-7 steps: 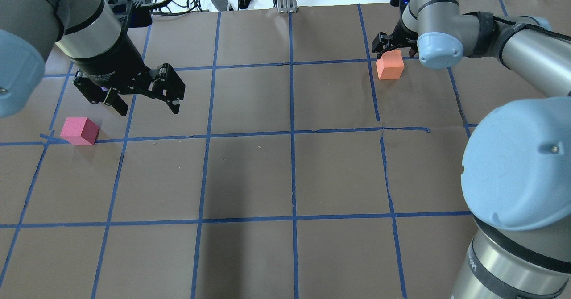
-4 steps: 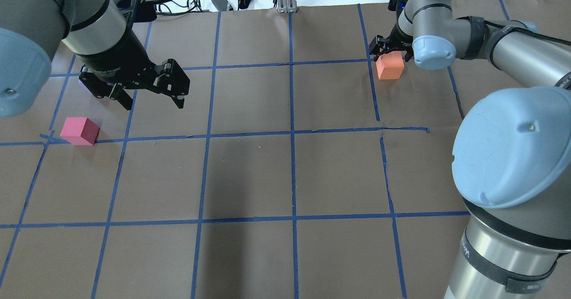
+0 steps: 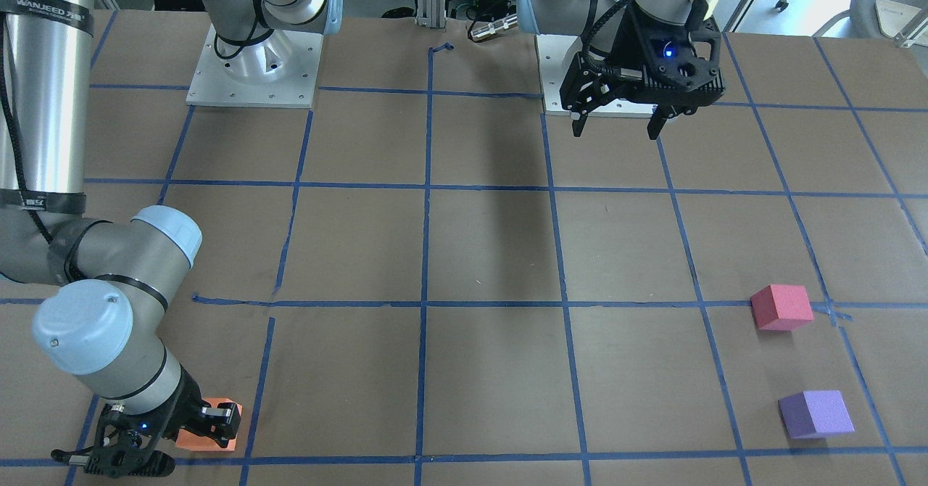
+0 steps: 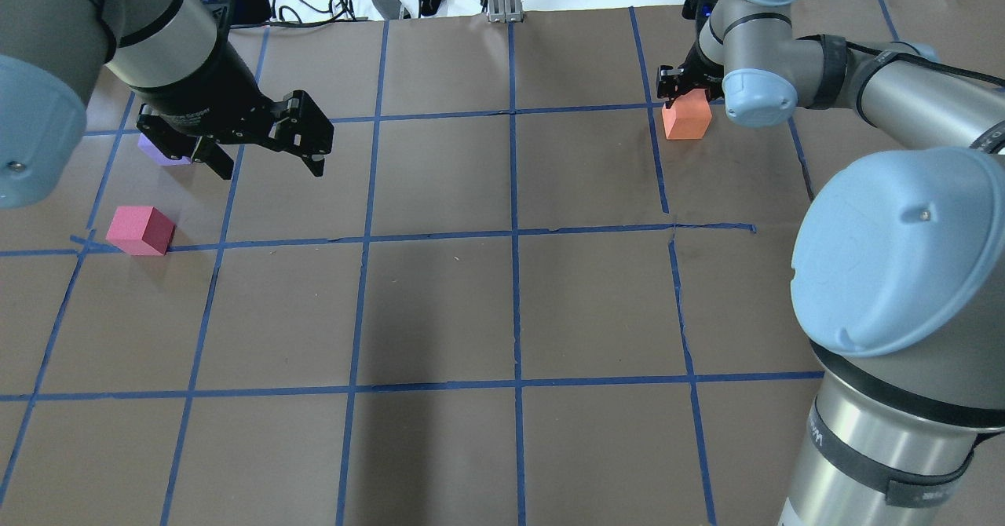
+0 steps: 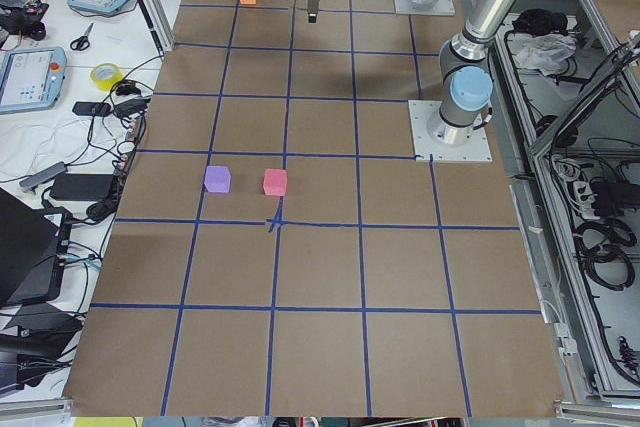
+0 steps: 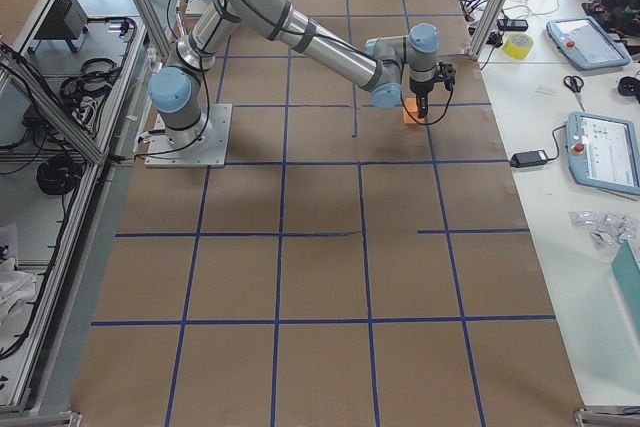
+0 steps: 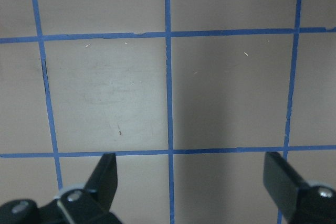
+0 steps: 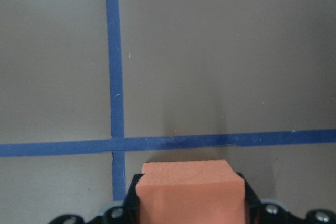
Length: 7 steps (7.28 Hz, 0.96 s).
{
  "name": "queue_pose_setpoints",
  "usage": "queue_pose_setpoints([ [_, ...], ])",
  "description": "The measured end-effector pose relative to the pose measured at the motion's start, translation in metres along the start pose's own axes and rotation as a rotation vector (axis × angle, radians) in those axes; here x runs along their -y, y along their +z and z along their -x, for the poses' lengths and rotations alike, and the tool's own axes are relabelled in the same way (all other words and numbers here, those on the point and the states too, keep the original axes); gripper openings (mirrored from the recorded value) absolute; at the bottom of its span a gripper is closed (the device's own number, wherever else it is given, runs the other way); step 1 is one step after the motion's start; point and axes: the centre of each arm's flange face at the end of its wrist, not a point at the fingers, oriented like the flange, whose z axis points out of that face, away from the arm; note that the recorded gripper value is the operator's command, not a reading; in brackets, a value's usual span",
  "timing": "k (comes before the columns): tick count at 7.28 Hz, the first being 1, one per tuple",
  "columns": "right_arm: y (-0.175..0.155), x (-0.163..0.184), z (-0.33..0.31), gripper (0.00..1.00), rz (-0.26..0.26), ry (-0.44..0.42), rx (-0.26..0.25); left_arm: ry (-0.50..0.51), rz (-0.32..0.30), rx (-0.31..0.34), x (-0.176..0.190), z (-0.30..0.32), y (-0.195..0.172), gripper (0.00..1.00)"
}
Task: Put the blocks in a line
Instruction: 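Close the right gripper on the orange cube and lift it, then carry the orange cube toward the table centre and release it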
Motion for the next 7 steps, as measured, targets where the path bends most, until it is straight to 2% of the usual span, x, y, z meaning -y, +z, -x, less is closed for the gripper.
queue_pose_setpoints([
  [2,-0.016,0.002,0.004,0.00,-0.010,-0.003,-0.002,-0.004,-0.023,0.006,-0.001,0.004,-0.008,1.00],
  [4,-0.049,0.004,0.031,0.00,0.006,0.018,0.007,-0.011,-0.035,0.007,0.001,0.006,-0.010,1.00],
  [7,-0.082,-0.012,0.154,0.00,0.015,0.092,0.034,-0.012,-0.039,0.007,0.000,0.006,-0.007,1.00],
])
